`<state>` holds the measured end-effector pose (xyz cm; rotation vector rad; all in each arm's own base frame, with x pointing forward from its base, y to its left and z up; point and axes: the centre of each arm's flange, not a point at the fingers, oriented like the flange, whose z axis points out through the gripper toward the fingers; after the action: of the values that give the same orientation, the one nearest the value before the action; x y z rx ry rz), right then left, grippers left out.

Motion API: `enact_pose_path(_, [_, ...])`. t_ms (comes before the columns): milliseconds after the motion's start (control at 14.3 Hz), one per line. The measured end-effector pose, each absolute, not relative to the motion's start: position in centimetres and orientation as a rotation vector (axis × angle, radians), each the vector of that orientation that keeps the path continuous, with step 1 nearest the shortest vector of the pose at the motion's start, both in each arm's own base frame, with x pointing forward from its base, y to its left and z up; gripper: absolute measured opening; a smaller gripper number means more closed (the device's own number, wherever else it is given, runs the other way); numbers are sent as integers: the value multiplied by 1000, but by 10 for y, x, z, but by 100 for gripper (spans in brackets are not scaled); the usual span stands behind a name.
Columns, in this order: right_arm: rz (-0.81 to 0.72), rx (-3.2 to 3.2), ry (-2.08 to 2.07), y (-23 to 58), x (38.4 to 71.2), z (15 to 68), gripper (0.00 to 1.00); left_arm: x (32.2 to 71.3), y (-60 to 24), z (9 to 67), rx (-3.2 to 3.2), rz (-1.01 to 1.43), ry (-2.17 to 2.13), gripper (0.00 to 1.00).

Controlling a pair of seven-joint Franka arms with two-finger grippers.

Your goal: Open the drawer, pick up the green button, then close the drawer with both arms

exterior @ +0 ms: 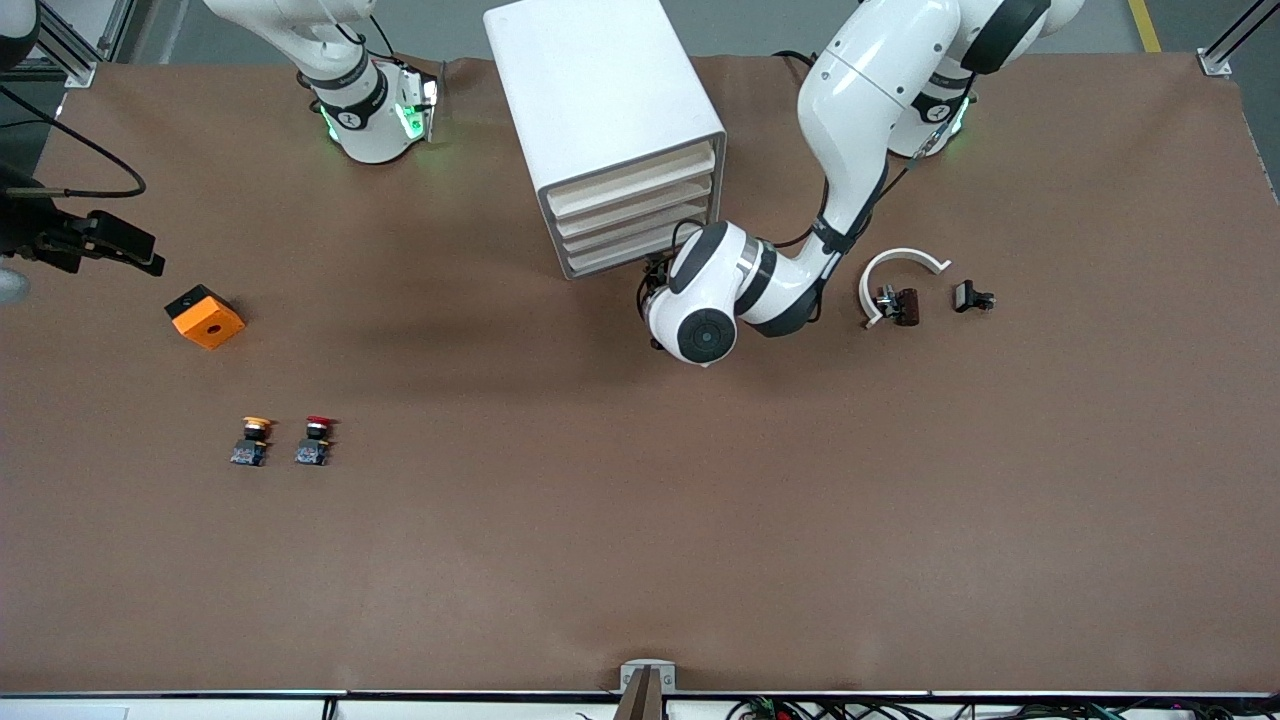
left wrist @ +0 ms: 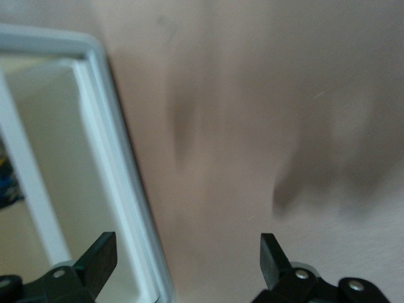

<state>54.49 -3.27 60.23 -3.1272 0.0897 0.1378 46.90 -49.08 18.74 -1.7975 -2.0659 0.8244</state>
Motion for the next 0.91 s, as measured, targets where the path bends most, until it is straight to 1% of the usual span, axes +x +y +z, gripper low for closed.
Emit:
enact_pose_path(349, [221,-3124,101,-37,559,572,100,455,-498,184,-1669,980,-2047,100])
enact_pose_path(908, [216,-3125,97,-35,561,574,100,434,-514,172,-1529,1112,-2031,100])
